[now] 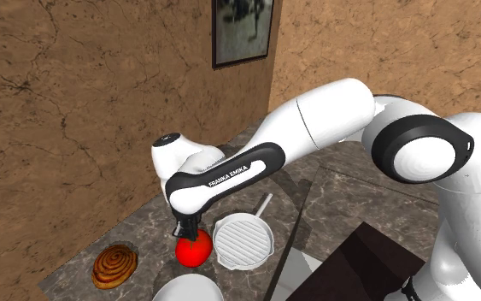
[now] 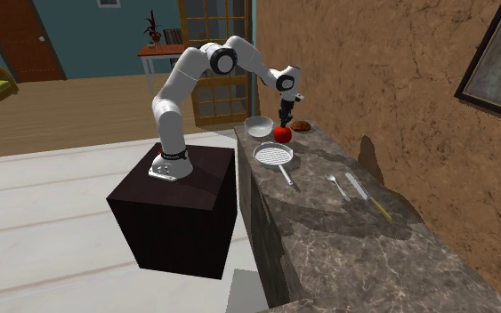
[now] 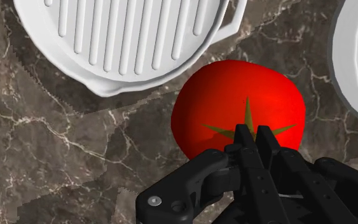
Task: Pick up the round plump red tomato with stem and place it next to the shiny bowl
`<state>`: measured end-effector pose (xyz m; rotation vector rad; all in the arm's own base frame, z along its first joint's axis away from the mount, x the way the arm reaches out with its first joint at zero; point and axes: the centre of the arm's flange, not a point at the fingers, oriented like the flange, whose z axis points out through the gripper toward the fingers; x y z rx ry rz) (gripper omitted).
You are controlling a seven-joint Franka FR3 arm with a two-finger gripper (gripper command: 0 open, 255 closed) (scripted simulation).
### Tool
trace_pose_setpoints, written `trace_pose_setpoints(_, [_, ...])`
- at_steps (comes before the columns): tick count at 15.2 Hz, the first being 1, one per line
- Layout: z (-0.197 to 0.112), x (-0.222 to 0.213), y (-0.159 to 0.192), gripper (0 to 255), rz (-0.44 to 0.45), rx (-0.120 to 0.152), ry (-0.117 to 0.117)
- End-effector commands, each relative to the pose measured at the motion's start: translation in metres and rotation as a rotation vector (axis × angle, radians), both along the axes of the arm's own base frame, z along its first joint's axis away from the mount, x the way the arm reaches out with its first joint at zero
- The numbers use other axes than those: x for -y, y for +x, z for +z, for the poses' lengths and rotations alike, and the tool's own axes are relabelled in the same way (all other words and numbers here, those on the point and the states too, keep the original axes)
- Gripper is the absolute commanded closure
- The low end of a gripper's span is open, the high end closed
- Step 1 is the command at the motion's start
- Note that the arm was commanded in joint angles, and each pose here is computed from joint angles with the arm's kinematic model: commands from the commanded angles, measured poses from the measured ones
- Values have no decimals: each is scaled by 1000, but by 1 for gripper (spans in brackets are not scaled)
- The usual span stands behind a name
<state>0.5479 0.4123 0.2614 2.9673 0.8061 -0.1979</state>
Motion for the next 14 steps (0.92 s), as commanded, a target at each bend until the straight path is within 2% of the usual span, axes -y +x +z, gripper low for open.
trace_pose_setpoints(1, [0, 0, 0, 0, 0, 0, 0])
trace_pose_setpoints(6, [0, 0, 0, 0, 0, 0, 0])
trace_pose_setpoints(10, [50, -5, 5, 0, 0, 0, 0])
trace_pose_setpoints(14, [50, -5, 5, 0, 0, 0, 0])
